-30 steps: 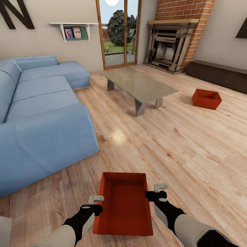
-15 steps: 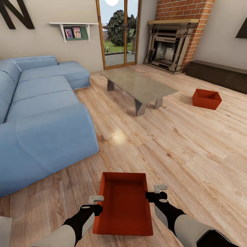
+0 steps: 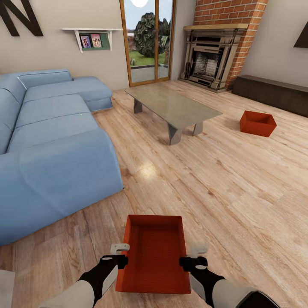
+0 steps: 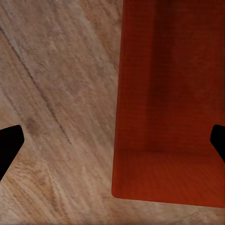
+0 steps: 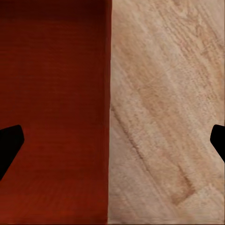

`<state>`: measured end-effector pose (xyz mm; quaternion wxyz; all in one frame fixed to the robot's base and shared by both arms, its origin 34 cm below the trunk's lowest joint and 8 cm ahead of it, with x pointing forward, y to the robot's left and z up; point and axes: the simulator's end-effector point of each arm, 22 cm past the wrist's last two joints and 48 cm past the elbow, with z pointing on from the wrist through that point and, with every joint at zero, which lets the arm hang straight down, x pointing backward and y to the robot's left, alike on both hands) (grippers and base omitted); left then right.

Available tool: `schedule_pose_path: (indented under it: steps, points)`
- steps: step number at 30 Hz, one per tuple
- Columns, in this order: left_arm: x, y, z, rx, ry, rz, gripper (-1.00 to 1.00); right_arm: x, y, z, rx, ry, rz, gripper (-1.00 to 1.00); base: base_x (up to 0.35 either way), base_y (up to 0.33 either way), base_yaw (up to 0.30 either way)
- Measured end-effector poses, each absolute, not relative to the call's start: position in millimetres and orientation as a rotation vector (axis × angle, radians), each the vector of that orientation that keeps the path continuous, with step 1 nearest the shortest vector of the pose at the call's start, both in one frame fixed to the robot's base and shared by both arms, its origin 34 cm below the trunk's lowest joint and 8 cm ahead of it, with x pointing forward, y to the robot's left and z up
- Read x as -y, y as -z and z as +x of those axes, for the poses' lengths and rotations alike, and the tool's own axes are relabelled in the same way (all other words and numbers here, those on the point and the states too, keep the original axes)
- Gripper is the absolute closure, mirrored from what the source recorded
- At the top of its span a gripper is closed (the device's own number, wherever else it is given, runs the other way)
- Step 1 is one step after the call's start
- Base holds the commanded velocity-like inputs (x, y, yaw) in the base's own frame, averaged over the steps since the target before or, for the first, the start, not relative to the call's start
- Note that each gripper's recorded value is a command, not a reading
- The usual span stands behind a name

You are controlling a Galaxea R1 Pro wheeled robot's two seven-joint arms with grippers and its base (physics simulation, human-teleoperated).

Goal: Move the two storage containers from the living room to the garage. In the garage, place one container on the floor and stack the other container on top of it (either order is fine).

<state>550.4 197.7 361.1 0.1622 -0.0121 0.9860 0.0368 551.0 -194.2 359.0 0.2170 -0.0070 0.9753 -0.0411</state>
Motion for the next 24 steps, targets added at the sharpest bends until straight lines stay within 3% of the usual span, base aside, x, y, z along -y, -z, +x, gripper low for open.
schedule_pose_path:
  steps: [24]
  points:
    - [-197.8,-343.4,548.2,-2.812,-0.106,-0.034,-1.0,173.3,-340.2,540.5,-2.699,0.067,-0.042,-1.0,0.0,0.0,0.0]
